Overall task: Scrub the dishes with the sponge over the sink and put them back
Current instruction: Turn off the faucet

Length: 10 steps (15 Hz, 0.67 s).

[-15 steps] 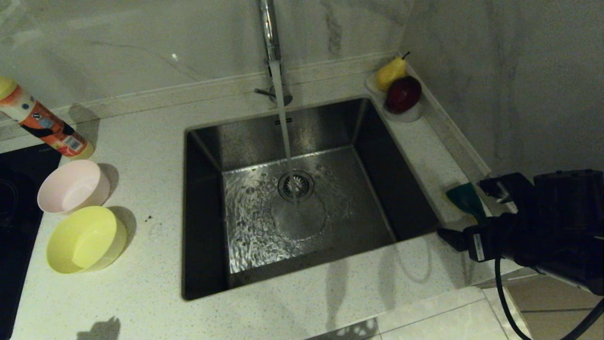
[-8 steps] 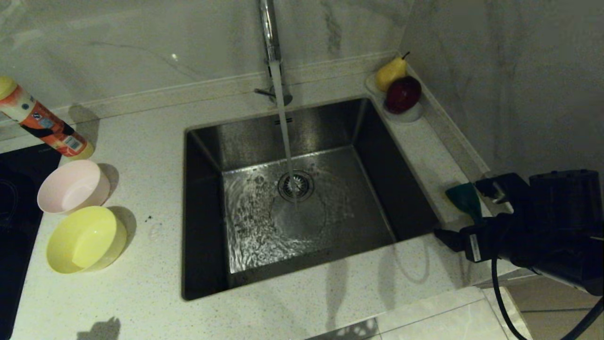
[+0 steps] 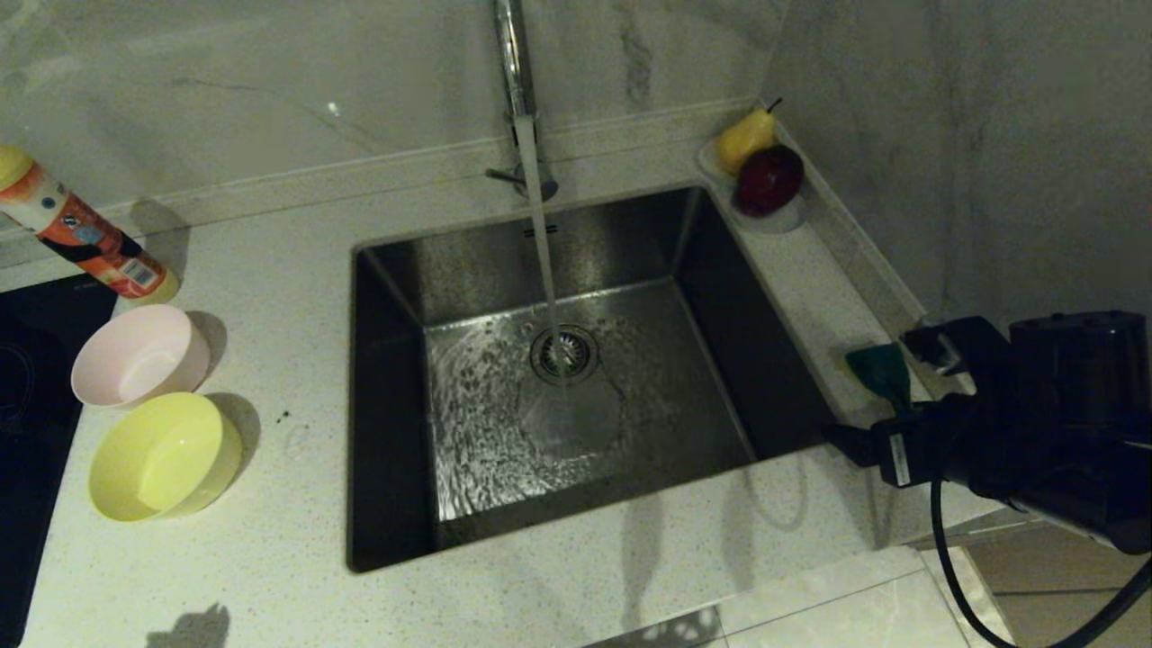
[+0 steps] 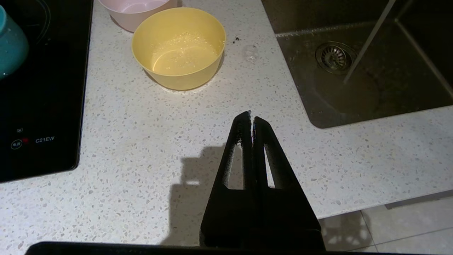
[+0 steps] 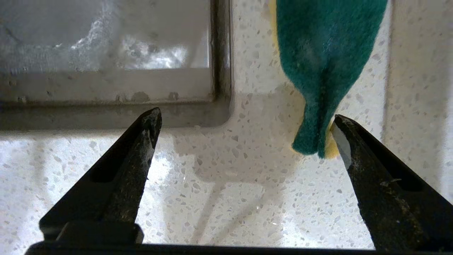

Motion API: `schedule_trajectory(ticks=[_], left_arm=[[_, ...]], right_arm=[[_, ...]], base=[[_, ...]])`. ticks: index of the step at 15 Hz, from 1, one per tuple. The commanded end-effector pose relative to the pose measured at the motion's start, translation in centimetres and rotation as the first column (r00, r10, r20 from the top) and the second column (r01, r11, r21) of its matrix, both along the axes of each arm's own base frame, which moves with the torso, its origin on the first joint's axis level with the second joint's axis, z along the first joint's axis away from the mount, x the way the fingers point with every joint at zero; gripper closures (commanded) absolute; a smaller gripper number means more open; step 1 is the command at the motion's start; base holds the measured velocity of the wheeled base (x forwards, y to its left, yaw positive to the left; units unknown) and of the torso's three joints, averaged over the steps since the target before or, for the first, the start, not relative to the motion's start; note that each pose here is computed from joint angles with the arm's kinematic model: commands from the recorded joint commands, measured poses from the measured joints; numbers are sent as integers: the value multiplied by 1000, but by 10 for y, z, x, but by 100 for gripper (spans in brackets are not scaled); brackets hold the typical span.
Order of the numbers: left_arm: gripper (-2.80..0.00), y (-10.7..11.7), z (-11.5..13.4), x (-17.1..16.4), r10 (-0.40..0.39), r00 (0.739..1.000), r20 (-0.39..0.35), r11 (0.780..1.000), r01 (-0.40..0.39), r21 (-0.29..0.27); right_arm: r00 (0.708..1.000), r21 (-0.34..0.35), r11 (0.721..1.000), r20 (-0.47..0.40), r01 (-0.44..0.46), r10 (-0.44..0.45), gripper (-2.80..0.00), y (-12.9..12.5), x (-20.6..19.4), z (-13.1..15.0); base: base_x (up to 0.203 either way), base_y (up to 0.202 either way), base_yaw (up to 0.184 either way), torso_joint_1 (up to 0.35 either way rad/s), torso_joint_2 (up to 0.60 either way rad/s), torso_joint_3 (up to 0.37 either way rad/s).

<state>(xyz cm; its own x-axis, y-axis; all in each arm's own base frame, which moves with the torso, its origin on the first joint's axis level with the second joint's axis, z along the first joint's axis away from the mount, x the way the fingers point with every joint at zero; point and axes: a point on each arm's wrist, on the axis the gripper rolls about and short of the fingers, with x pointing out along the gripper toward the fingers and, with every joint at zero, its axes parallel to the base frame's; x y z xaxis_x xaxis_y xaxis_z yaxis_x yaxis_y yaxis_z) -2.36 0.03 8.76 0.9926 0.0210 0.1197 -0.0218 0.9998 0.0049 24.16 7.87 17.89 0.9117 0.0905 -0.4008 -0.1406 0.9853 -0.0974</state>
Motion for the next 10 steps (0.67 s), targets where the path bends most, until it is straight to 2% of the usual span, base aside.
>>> schedule_trajectory(ticks=[1,7,10], left_arm=[[0,0,-11,3,-1,999,-40,1000,1,1],[0,0,-11,3,0,999,-40,1000,0,0],[0,0,-11,3,0,999,-40,1000,0,0]], right_arm=[[1000,4,1000,14,2,-2,-280,-1,-1,3],[997,16,1000,73,19,-20,-280,-1,-3,16],[990,28,999,138,33,-36,-280,-4,-11,36]], base=[[0,0,0,0,0,0],[0,0,0,0,0,0],[0,0,0,0,0,0]])
